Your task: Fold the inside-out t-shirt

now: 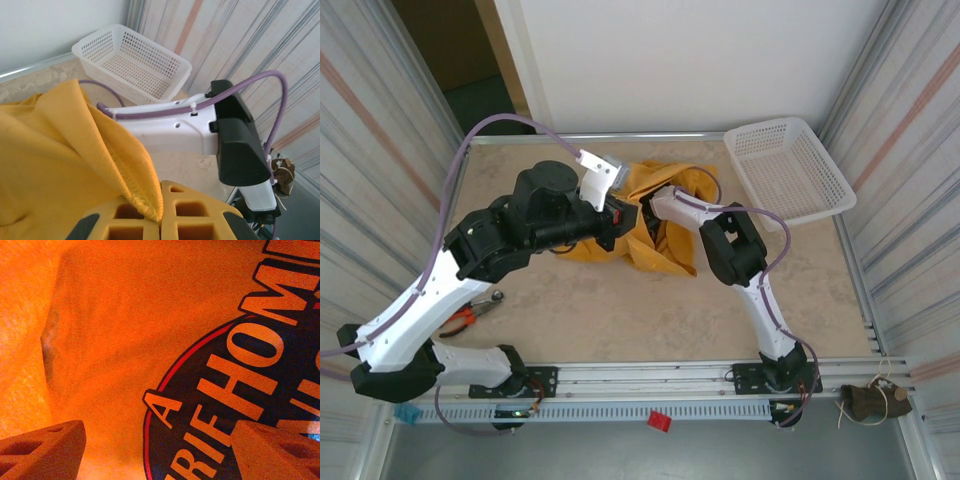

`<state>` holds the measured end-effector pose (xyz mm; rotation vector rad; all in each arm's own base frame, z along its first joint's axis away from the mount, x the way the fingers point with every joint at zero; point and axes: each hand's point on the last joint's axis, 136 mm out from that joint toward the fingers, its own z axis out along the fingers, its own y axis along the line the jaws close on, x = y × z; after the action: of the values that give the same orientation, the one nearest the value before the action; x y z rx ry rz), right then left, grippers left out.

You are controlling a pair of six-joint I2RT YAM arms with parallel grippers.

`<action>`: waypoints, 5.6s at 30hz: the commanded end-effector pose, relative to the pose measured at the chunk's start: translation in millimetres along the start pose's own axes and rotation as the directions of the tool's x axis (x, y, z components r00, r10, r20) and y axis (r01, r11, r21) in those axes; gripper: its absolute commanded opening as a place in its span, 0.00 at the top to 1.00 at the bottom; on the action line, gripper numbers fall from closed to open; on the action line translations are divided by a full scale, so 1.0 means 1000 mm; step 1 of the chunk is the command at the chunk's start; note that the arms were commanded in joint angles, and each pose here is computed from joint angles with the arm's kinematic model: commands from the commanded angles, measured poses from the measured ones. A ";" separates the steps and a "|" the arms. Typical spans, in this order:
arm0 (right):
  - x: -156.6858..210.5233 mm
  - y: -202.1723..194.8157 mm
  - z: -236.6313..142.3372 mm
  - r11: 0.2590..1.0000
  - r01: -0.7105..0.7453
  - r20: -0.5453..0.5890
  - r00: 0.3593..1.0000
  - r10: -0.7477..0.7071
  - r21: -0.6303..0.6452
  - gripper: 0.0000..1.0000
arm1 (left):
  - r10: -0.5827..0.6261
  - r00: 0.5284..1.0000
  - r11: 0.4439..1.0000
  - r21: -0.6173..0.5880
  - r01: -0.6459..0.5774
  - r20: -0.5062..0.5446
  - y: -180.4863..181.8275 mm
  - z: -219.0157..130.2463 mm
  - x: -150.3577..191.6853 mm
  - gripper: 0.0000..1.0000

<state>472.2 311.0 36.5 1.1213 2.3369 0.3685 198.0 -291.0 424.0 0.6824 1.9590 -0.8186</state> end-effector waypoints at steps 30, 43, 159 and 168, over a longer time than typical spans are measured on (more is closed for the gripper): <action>0.021 0.007 -0.070 0.759 0.570 -0.137 0.764 -0.631 -0.316 1.00 | -0.235 0.944 0.885 -0.352 0.306 0.230 0.142 -0.020 0.005 1.00; 0.000 0.046 -0.235 0.583 0.545 -0.040 0.709 -0.704 -0.603 1.00 | -0.426 0.859 0.672 -0.536 0.511 0.285 0.311 0.000 0.032 1.00; -0.196 0.067 -0.367 0.316 0.212 0.058 0.898 -0.436 -0.925 1.00 | -0.231 0.811 0.954 0.287 0.082 0.537 0.142 0.029 -0.126 1.00; -0.186 0.039 -0.341 0.426 0.389 0.137 0.848 -0.513 -0.817 0.64 | -0.260 0.832 0.922 0.383 0.063 0.489 0.128 0.033 -0.138 1.00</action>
<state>424.7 186.5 387.4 0.0685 2.0185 1.3296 389.9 -254.3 454.8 0.3403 1.5073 -1.2841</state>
